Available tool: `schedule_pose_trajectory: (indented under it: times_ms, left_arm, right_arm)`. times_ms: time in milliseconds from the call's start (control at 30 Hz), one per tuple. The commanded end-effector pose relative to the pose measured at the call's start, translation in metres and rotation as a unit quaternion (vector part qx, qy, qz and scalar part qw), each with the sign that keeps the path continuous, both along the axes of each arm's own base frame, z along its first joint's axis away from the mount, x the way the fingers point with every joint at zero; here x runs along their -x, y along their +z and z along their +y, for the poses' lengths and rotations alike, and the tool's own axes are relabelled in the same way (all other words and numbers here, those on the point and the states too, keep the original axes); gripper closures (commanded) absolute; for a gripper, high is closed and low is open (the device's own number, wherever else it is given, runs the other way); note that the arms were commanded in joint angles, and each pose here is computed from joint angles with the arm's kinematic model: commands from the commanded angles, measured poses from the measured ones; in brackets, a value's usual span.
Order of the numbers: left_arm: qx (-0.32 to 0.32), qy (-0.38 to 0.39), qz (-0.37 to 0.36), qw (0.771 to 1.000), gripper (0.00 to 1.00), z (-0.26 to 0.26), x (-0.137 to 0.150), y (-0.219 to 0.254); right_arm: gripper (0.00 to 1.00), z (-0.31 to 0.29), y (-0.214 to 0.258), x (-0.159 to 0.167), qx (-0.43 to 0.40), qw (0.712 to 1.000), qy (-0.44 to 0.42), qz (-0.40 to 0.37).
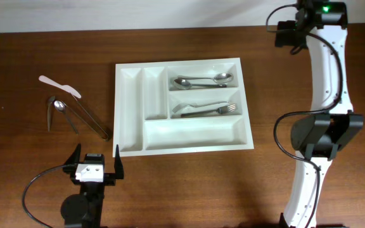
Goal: Pack container
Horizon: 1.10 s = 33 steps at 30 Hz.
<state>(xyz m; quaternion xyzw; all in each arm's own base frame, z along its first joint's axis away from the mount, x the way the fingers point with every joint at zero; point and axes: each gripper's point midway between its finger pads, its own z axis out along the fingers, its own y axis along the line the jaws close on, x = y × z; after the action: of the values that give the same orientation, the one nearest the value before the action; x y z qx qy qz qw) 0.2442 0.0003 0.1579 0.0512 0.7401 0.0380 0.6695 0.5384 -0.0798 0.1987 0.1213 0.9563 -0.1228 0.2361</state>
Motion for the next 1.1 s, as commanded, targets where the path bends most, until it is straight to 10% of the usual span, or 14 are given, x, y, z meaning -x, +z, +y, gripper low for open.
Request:
schedule_pose_trajectory:
  times_ms: [0, 567, 833, 1067]
  left_arm:
    - [0.006, 0.002, -0.001, 1.000, 0.01, 0.000, 0.000, -0.001]
    - [0.001, 0.031, -0.007, 0.999, 0.01, 0.010, 0.000, 0.002]
    - [0.031, 0.089, -0.114, 0.989, 0.01, 0.030, 0.007, 0.078]
    - [0.022, 0.102, -0.008, 0.995, 0.01, 0.034, -0.017, 0.128]
  right_arm:
    - [0.01, 0.002, 0.011, 0.000, -0.021, 0.999, -0.017, -0.021]
    - [0.01, 0.003, 0.011, -0.001, -0.023, 0.999, -0.016, -0.022]
    - [0.01, 0.003, 0.011, -0.001, -0.023, 0.999, -0.016, -0.022]
    - [0.01, 0.003, 0.011, -0.001, -0.023, 0.999, -0.016, -0.022]
